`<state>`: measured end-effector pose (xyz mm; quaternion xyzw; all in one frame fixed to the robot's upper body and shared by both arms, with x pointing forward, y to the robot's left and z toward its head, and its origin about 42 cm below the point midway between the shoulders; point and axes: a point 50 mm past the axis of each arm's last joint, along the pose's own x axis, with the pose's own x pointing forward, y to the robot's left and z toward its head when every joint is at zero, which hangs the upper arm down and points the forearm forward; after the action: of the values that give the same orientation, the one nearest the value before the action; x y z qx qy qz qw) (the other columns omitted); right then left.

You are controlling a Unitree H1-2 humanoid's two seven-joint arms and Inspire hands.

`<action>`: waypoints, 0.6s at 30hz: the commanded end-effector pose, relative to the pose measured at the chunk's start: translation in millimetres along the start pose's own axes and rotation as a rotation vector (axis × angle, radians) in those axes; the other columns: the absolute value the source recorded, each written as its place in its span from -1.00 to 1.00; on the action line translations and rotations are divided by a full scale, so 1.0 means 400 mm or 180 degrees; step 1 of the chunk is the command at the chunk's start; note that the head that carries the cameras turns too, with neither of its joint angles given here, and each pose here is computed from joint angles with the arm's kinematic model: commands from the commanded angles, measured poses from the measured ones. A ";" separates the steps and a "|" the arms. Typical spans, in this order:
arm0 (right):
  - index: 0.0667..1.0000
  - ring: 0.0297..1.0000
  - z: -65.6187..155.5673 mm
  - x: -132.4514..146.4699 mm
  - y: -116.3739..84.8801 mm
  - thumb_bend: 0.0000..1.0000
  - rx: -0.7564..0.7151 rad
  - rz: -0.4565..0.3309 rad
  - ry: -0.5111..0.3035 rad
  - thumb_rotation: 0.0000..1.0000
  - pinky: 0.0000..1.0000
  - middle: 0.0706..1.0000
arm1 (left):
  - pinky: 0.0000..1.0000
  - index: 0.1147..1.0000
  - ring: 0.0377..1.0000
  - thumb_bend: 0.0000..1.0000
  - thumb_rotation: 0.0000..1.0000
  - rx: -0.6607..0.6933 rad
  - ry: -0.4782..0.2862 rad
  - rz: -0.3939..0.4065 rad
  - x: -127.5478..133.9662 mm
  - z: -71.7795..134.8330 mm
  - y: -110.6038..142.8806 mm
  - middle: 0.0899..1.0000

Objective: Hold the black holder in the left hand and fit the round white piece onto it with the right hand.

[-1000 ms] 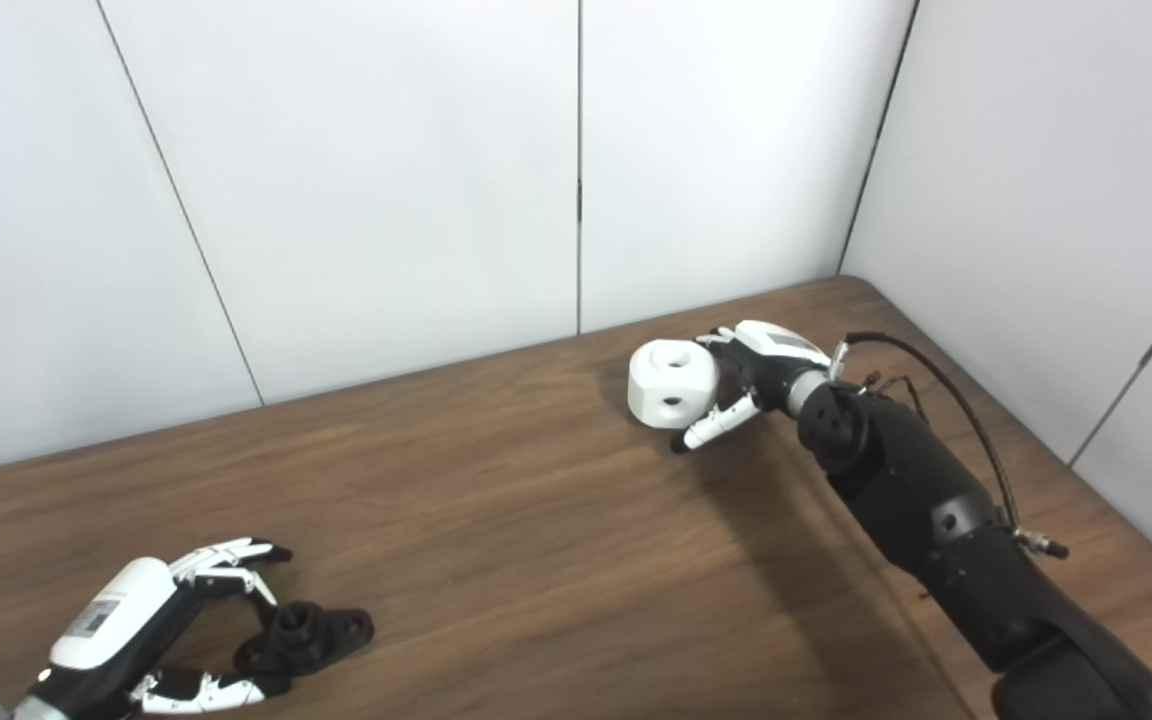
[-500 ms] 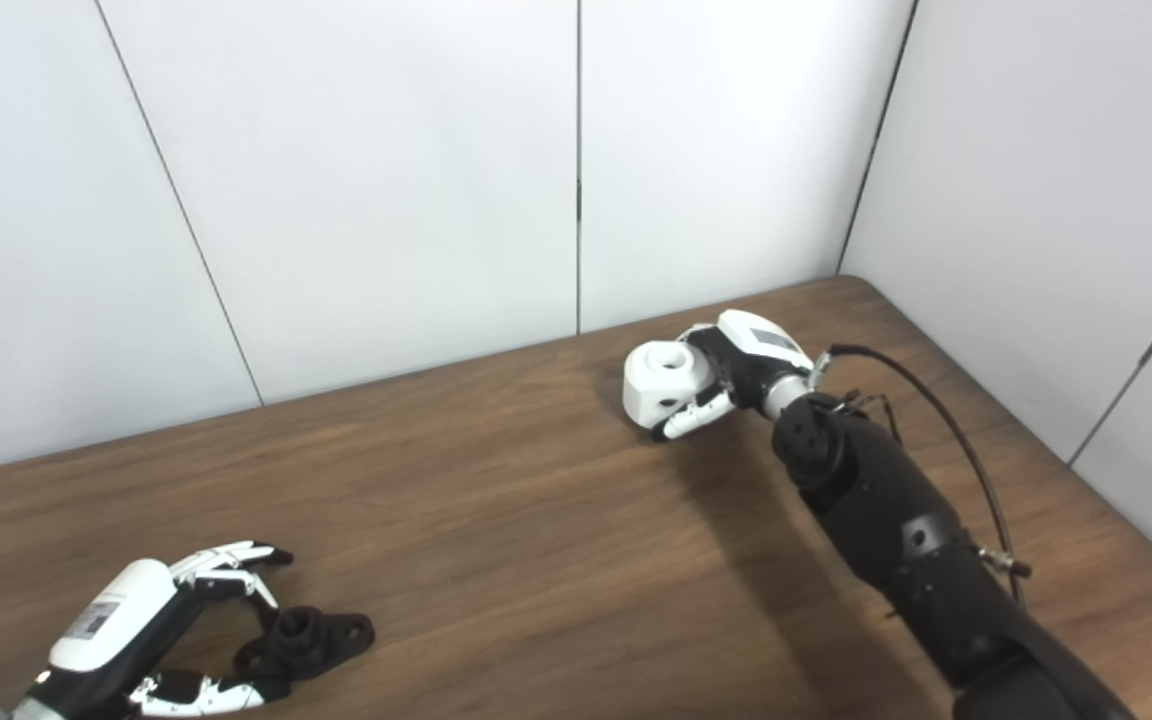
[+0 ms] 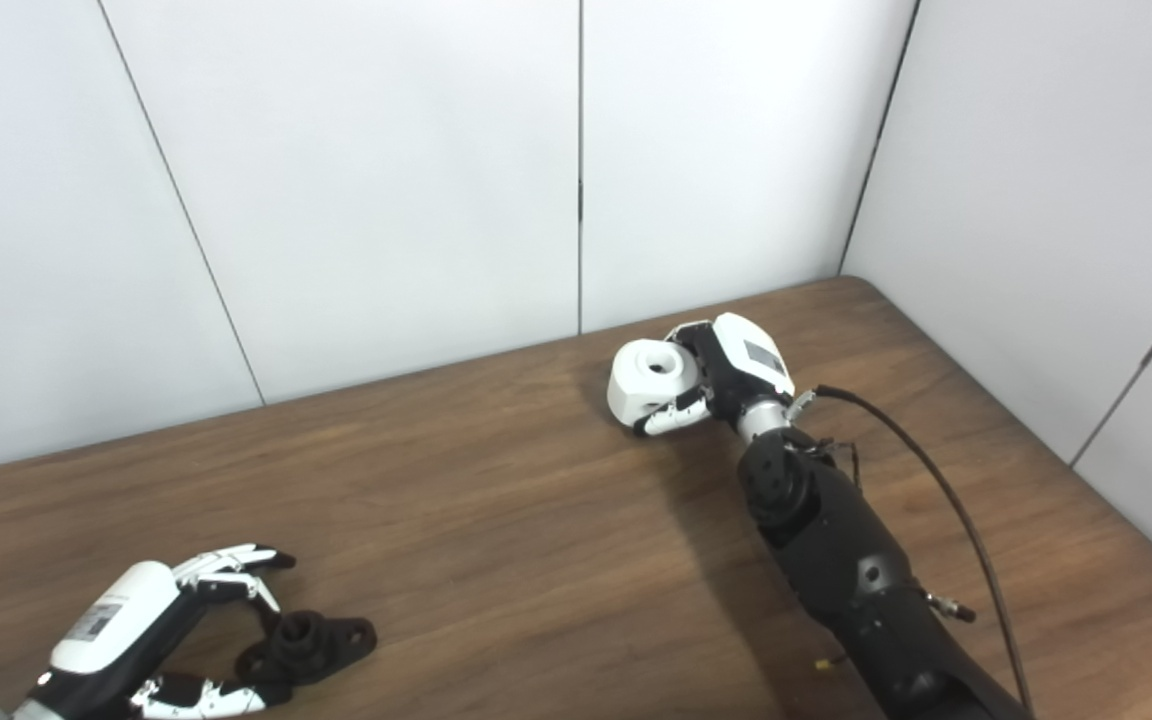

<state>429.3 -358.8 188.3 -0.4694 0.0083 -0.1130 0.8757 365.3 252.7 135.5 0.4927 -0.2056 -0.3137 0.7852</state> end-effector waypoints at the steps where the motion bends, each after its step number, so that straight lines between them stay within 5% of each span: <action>1: -0.11 0.49 0.020 0.015 -0.031 0.04 -0.0005 -0.0163 -0.0165 -0.72 0.31 0.38 | 0.66 -0.16 0.73 0.04 -0.91 0.0010 0.0192 -0.0473 -0.046 -0.016 -0.066 0.62; 9: -0.11 0.47 0.047 -0.005 -0.042 0.04 -0.0069 -0.0108 -0.0368 -0.72 0.28 0.37 | 0.67 -0.16 0.76 0.04 -0.91 0.0060 0.0218 -0.0535 -0.041 -0.009 -0.061 0.65; 18: -0.12 0.53 0.209 -0.068 -0.071 0.05 -0.0058 0.0297 -0.0974 -0.72 0.34 0.41 | 0.74 -0.16 0.78 0.04 -0.91 0.0067 0.0248 -0.0524 -0.003 -0.001 -0.079 0.67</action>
<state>400.9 -305.9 222.8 -0.4837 -0.0578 -0.0003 0.8733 365.1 244.5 136.4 0.4992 -0.1992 -0.3141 0.7826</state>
